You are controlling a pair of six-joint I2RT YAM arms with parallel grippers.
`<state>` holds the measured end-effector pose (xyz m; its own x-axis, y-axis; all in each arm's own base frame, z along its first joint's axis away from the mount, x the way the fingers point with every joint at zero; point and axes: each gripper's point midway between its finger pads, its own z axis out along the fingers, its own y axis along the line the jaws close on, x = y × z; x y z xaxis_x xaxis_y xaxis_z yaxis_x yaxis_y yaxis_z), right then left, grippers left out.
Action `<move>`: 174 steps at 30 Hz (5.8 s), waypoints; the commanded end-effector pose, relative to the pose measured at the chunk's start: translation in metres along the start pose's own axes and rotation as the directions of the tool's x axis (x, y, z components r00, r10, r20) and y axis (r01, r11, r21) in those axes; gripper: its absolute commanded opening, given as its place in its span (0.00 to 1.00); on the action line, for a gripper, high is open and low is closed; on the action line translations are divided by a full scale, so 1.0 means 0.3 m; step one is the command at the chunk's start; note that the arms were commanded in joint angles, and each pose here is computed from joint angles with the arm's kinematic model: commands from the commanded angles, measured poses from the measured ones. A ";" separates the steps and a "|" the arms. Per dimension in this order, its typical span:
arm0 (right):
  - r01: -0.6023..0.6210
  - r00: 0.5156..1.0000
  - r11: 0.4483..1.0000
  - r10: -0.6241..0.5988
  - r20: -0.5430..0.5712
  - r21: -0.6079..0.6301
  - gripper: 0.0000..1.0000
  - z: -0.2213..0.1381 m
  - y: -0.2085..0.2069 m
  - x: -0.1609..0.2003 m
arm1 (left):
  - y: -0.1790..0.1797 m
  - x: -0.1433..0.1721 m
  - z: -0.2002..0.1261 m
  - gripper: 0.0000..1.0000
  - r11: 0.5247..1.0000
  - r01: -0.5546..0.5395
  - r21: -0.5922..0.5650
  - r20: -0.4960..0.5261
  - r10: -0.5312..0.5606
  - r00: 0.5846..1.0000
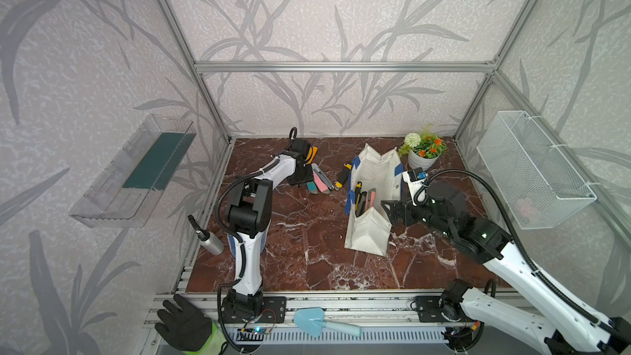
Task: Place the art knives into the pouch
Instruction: Pick up the utility knife at the center of the board, then place the utility knife in the pouch, then pick up the utility knife at the center of the board.
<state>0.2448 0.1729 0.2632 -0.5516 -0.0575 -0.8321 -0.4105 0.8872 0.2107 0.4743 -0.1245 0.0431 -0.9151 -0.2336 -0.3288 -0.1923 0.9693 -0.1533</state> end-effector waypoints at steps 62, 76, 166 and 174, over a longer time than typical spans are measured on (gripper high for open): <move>-0.035 0.996 0.978 0.017 0.090 0.204 0.99 -0.086 -0.155 0.026 | 0.109 0.132 0.151 0.16 0.950 -0.152 -0.274 -0.172 0.107 0.979; -0.050 0.994 0.986 0.034 0.102 0.159 0.99 -0.081 -0.124 0.000 | 0.033 0.068 -0.044 0.16 0.981 -0.118 -0.156 -0.065 0.109 0.992; -0.152 0.988 0.988 0.151 0.017 0.034 0.99 -0.194 -0.089 0.141 | -0.186 -0.007 -0.636 0.78 0.991 -0.120 0.051 0.351 0.095 0.932; -0.174 0.985 0.983 0.175 0.006 -0.061 0.99 -0.200 -0.047 0.175 | -0.182 -0.033 -0.364 0.68 0.992 -0.041 0.117 0.158 0.022 0.987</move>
<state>0.1831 0.1249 0.2489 -0.5953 0.0968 -0.7977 -0.3298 0.8758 0.3524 0.4442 -0.1539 0.1679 -0.8358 -0.1781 -0.5193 -0.1063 0.9805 -0.1651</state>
